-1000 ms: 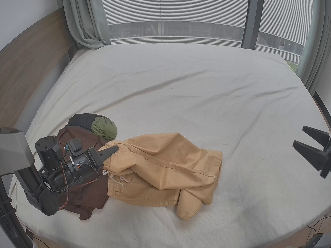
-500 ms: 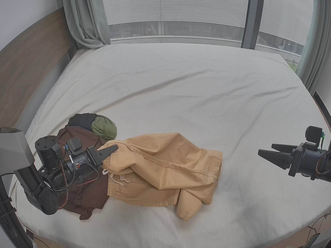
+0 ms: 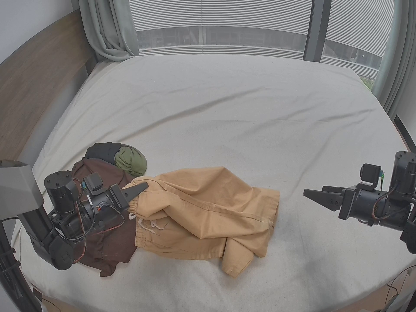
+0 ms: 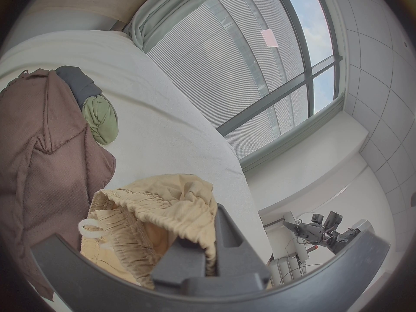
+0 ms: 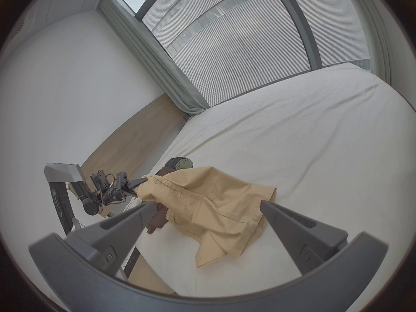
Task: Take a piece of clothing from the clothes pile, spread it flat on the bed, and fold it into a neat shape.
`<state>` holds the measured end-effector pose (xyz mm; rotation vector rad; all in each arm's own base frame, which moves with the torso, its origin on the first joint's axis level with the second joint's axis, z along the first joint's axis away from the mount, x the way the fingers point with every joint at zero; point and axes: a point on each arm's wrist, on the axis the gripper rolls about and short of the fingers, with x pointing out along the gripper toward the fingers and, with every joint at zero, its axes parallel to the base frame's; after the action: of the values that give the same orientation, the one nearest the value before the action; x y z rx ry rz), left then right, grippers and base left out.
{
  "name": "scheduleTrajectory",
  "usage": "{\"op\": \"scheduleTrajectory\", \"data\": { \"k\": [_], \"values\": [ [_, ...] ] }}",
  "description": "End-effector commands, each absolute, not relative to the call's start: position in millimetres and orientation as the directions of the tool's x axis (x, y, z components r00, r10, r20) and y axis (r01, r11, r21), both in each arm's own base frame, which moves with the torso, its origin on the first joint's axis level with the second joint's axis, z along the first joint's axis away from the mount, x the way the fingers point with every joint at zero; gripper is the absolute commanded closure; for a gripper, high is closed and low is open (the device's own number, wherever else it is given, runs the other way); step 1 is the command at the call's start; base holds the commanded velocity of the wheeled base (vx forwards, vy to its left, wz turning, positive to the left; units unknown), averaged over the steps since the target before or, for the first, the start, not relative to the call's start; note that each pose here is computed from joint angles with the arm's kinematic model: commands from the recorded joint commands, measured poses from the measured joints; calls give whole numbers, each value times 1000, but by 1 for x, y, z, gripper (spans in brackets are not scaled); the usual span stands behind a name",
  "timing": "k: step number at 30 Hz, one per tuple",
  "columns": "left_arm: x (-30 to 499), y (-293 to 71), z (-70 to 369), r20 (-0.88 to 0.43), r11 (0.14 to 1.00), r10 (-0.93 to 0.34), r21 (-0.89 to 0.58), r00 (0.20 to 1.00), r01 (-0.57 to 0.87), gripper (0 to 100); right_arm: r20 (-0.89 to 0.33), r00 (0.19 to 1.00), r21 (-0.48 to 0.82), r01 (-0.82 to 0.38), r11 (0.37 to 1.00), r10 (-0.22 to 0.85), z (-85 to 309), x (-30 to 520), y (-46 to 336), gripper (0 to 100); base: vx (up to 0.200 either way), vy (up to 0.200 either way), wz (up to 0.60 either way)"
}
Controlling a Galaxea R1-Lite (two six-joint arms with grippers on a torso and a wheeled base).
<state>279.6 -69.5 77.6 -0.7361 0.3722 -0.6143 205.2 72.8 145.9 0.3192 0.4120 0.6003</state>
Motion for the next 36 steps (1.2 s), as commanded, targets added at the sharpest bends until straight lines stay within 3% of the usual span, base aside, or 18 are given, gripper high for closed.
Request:
{"op": "scheduleTrajectory", "data": {
  "k": [1,8,25,36],
  "values": [
    [280,-68,78,-102,581,-633,-717,767,384,100,-364,717,449,-424,787,594,116,218,78,0,0,0,0],
    [280,-69,78,-99,580,-634,-717,767,388,100,-364,697,529,-391,753,618,102,232,82,0,0,0,0],
    [281,-68,77,-103,582,-631,-718,769,382,100,-398,691,588,-313,746,604,57,259,88,0,0,0,0],
    [285,-60,81,-85,589,-610,-714,788,379,100,-420,680,622,-267,737,601,7,276,95,0,0,0,0]
  ]
}}
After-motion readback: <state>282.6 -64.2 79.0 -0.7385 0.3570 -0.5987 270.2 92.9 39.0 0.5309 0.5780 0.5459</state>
